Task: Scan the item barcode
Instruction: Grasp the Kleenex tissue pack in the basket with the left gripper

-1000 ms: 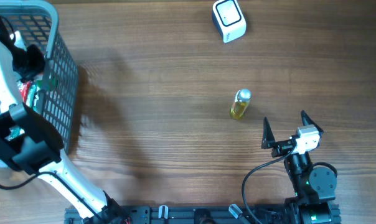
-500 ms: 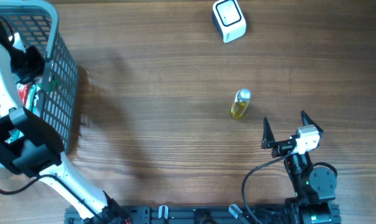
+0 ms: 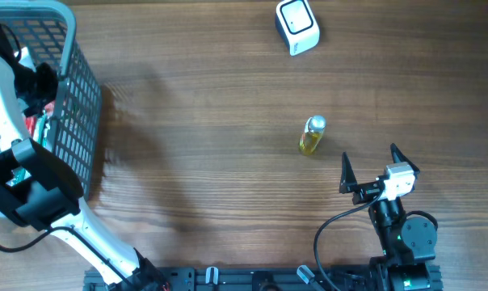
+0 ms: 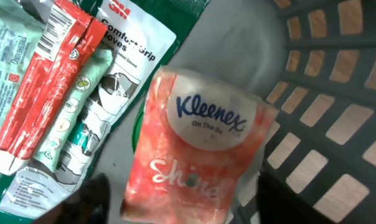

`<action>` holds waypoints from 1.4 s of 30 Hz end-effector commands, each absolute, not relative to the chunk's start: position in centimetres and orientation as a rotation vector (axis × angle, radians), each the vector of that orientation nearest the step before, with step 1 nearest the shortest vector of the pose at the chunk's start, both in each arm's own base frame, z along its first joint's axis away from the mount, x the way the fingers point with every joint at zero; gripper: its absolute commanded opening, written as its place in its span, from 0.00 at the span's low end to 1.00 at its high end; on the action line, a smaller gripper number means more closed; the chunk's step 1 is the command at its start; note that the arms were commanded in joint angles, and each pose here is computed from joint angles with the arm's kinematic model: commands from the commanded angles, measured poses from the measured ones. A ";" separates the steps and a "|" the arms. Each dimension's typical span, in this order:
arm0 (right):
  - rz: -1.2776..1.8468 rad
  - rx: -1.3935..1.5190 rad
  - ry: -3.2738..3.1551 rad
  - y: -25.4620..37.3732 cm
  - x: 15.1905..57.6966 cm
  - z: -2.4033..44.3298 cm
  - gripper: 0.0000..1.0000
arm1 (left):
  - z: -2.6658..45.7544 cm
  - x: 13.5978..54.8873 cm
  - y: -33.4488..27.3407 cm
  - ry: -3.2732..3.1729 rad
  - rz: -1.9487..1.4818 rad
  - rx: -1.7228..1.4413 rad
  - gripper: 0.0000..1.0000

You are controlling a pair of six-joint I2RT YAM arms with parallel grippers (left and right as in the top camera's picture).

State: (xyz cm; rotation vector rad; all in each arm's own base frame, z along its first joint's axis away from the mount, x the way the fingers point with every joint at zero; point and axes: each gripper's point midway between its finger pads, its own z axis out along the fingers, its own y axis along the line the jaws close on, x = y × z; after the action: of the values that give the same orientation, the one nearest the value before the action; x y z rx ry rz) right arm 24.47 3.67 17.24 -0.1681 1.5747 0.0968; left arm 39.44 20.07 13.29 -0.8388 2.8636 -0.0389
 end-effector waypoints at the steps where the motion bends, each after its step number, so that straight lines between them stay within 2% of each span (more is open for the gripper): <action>1: 0.126 -0.166 1.574 4.0 24.4 17.3 1.00 | 13.9 39.1 20.1 2.852 -0.032 -0.837 0.77; 3: 0.125 -0.166 1.574 4.0 24.4 17.3 1.00 | 13.9 39.1 20.1 2.852 -0.032 -0.837 0.90; 4: 0.126 -0.166 1.574 4.0 24.4 17.3 1.00 | 13.9 39.1 20.1 2.852 -0.032 -0.837 1.00; 15: 0.125 -0.166 1.574 4.0 24.4 17.3 1.00 | 9.6 39.9 20.5 2.832 -0.023 -0.822 0.99; 18: 0.126 -0.166 1.574 4.0 24.4 17.3 1.00 | 9.3 40.4 20.8 2.810 -0.017 -0.816 0.93; 21: 0.126 -0.166 1.574 4.0 24.4 17.3 0.99 | 9.1 40.7 20.9 2.801 -0.014 -0.812 0.76; 27: 0.125 -0.166 1.574 4.0 24.4 17.3 1.00 | 7.8 40.5 20.8 2.831 -0.023 -0.822 0.74; 30: 0.126 -0.166 1.574 4.0 24.4 17.3 1.00 | 7.9 40.6 20.9 2.826 -0.021 -0.821 0.55; 31: 0.126 -0.166 1.574 4.0 24.4 17.3 1.00 | 8.1 40.6 20.9 2.821 -0.018 -0.820 0.55; 36: 0.126 -0.166 1.574 4.0 24.4 17.3 1.00 | 12.0 41.8 21.6 2.725 0.013 -0.791 0.52; 42: 0.126 -0.166 1.574 4.0 24.4 17.3 1.00 | 27.0 43.2 22.4 2.381 0.113 -0.677 0.52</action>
State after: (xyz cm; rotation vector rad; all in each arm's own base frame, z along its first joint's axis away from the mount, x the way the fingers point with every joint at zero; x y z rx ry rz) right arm 24.47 3.67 17.25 -0.1681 1.5743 0.0968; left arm 42.70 22.09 13.79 -0.7752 2.6811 0.0320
